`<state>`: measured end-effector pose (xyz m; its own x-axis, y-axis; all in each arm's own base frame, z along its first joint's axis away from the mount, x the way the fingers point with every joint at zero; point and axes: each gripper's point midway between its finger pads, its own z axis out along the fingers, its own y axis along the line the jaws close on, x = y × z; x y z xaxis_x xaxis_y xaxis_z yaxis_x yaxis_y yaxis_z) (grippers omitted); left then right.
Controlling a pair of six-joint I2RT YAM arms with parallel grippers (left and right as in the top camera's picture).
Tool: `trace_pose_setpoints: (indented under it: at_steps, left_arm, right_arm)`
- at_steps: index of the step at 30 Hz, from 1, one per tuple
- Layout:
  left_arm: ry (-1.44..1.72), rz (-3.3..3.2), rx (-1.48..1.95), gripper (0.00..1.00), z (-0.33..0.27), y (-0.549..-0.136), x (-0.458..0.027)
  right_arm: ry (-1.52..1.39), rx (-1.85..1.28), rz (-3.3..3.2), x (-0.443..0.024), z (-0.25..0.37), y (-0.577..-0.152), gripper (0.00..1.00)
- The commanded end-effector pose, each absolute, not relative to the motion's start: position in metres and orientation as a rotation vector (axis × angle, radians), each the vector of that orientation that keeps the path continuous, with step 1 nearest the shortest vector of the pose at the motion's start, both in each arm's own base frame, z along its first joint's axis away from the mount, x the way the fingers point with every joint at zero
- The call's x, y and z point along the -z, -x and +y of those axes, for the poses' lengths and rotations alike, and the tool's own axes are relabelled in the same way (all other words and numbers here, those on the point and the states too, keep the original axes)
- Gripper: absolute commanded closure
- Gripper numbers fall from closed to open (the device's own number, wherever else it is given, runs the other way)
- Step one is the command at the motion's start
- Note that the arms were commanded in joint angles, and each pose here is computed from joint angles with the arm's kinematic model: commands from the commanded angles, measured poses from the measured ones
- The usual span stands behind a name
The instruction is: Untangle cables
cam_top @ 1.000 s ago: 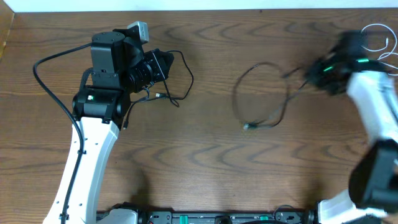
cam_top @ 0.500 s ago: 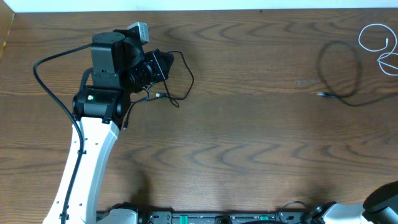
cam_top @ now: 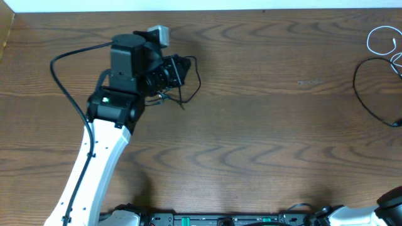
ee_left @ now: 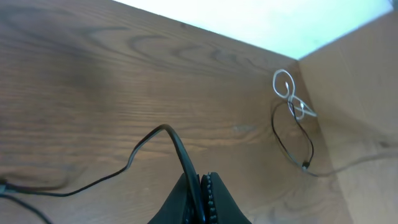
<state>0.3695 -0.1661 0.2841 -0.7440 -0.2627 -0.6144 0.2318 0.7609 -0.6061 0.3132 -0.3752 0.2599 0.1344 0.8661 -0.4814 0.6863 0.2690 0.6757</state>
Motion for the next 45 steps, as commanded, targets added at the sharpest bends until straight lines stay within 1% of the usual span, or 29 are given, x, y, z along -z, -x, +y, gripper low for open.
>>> trace_pose_setpoints:
  at_steps: [1,2,3,7,11,14,19,21,24,26,31,33,39,41,45]
  left_arm:
    - [-0.07,2.225,0.884,0.92,-0.183,-0.366,-0.286]
    - [-0.081,2.225,0.889,0.92,-0.187,-0.364,-0.286]
    - [-0.097,2.225,0.893,0.93,-0.191,-0.363,-0.286]
    - [-0.189,2.219,0.888,0.92,-0.204,-0.355,-0.286]
    - [-0.286,2.198,0.882,0.93,-0.214,-0.349,-0.288]
    - [-0.413,2.125,0.957,0.92,-0.228,-0.342,-0.301]
    - [-0.588,1.908,1.131,0.92,-0.252,-0.331,-0.343]
    - [-0.64,1.832,1.173,0.93,-0.257,-0.327,-0.357]
    - [-0.619,1.781,1.201,0.93,-0.259,-0.329,-0.371]
    - [-0.553,1.761,1.174,0.92,-0.255,-0.339,-0.379]
    - [-0.298,1.809,1.099,0.93,-0.238,-0.367,-0.379]
    - [-0.125,1.855,1.073,0.92,-0.226,-0.38,-0.373]
    - [0.462,1.945,0.981,0.93,-0.18,-0.405,-0.339]
    - [0.634,1.939,0.953,0.93,-0.166,-0.409,-0.33]
    - [0.721,1.927,0.984,0.92,-0.164,-0.409,-0.328]
  right_arm:
    - [-1.321,-0.303,1.789,-0.231,-0.346,-0.356,0.84]
    - [-1.318,-0.313,1.817,-0.224,-0.341,-0.362,0.45]
    - [-1.324,-0.322,1.839,-0.217,-0.336,-0.365,0.01]
    - [-1.31,-0.38,1.934,-0.202,-0.307,-0.378,0.01]
    - [-1.115,-0.562,2.03,-0.209,-0.262,-0.394,0.01]
    - [-0.843,-0.762,2.091,-0.222,-0.211,-0.409,0.01]
    - [-0.366,-1.049,2.113,-0.245,-0.112,-0.425,0.01]
    - [-0.227,-1.128,2.115,-0.25,-0.077,-0.427,0.01]
    - [-0.049,-1.205,2.139,-0.251,-0.023,-0.428,0.01]
    - [0.091,-1.247,2.16,-0.25,0.02,-0.427,0.01]
    - [0.288,-1.311,2.184,-0.248,0.084,-0.418,0.01]
    - [0.344,-1.303,2.218,-0.243,0.106,-0.414,0.01]
    - [0.449,-1.19,2.354,-0.219,0.147,-0.403,0.01]
    - [0.518,-1.202,2.337,-0.22,0.16,-0.398,0.01]
    - [0.729,-1.284,2.22,-0.231,0.193,-0.38,0.01]
